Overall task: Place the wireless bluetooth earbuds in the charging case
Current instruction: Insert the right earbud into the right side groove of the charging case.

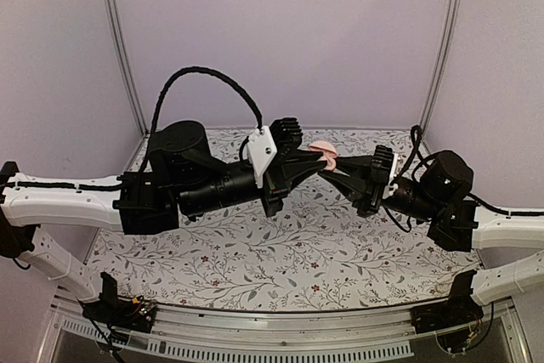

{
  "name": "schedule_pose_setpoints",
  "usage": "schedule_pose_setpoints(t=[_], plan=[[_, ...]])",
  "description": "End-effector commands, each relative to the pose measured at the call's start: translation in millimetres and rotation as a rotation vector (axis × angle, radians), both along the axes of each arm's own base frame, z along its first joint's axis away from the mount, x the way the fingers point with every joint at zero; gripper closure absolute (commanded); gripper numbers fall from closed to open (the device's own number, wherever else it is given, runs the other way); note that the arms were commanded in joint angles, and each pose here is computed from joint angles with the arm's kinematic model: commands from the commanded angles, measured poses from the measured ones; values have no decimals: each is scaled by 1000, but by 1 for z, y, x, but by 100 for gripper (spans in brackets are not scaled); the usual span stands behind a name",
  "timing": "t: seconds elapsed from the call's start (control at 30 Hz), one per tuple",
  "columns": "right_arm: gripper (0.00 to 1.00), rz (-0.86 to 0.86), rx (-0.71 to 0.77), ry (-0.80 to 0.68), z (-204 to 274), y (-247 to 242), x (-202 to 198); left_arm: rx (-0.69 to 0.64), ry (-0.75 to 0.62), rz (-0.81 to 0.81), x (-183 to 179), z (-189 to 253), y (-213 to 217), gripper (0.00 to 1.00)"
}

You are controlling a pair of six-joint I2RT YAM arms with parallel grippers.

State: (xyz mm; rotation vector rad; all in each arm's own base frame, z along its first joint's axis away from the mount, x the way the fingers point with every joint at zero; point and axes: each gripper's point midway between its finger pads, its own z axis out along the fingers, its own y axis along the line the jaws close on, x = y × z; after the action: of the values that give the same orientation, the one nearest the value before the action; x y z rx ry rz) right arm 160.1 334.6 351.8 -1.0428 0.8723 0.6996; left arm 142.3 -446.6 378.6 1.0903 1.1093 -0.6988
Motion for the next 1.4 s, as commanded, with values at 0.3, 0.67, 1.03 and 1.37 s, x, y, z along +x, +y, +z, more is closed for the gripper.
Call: schedule_pose_setpoints(t=[0.3, 0.67, 1.03, 1.37], plan=[[100, -11, 6, -90, 8, 0, -11, 51, 7, -47, -11, -9, -2, 100], [100, -23, 7, -84, 7, 0, -8, 28, -36, -32, -12, 7, 10, 100], [100, -38, 18, -49, 7, 0, -4, 36, -36, -27, -12, 6, 12, 100], [100, -45, 46, -33, 12, -3, -3, 41, -28, -28, -12, 3, 13, 100]])
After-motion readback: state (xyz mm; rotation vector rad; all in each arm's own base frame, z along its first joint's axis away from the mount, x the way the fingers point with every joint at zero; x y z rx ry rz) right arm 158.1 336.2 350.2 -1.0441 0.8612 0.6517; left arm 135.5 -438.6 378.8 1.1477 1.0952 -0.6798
